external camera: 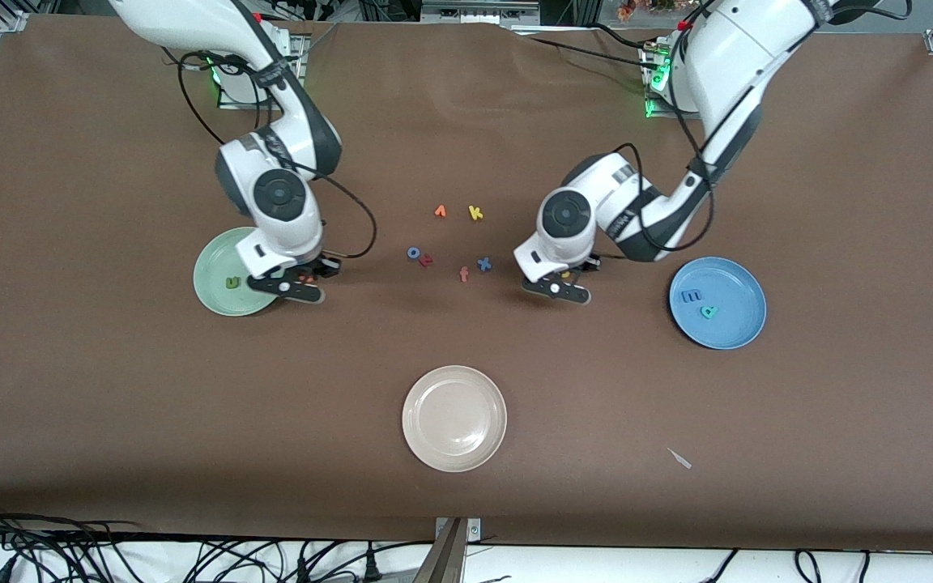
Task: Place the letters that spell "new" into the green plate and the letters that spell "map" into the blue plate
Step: 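Drop 6 on the green plate while the left gripper drops D on the blue plate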
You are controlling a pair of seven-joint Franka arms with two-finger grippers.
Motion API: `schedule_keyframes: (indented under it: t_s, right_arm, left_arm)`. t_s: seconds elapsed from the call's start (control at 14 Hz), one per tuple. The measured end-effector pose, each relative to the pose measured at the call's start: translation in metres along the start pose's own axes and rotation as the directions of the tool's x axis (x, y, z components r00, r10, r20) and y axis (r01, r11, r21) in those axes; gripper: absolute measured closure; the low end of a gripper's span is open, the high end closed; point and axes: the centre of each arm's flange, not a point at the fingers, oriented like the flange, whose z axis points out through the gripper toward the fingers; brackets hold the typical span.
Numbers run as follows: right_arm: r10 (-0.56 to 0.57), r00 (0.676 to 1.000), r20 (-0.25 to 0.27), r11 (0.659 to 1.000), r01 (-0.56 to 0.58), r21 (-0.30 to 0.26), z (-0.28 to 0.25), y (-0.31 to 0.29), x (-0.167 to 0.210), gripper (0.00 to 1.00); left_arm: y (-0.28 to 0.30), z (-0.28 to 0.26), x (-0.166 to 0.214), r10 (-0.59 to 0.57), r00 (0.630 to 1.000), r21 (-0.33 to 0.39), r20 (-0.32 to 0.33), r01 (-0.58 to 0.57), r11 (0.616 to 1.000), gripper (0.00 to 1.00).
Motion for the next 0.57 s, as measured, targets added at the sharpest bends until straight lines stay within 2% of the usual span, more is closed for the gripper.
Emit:
schedule_keyframes:
  t_s: [0.14, 0.29, 0.43, 0.57]
  right_arm:
    - [-0.041, 0.999, 0.016, 0.999, 0.041, -0.014, 0.004, 0.039, 0.007, 0.72]
    - [-0.075, 0.996, 0.041, 0.997, 0.074, 0.011, 0.017, 0.073, 0.005, 0.72]
    - [-0.103, 0.995, 0.014, 0.994, 0.102, 0.049, 0.037, 0.098, 0.000, 0.72]
    - [-0.110, 0.994, 0.001, 0.992, 0.110, 0.060, 0.054, 0.108, -0.009, 0.72]
  left_arm:
    - [-0.054, -0.012, 0.011, 0.087, 0.995, -0.008, 0.050, -0.087, 0.996, 0.74]
    - [-0.118, -0.012, 0.017, 0.179, 0.981, -0.041, 0.081, -0.176, 0.984, 0.74]
    - [-0.168, -0.005, 0.014, 0.264, 0.958, -0.077, 0.110, -0.256, 0.964, 0.74]
    - [-0.205, 0.003, 0.009, 0.339, 0.933, -0.109, 0.123, -0.327, 0.939, 0.74]
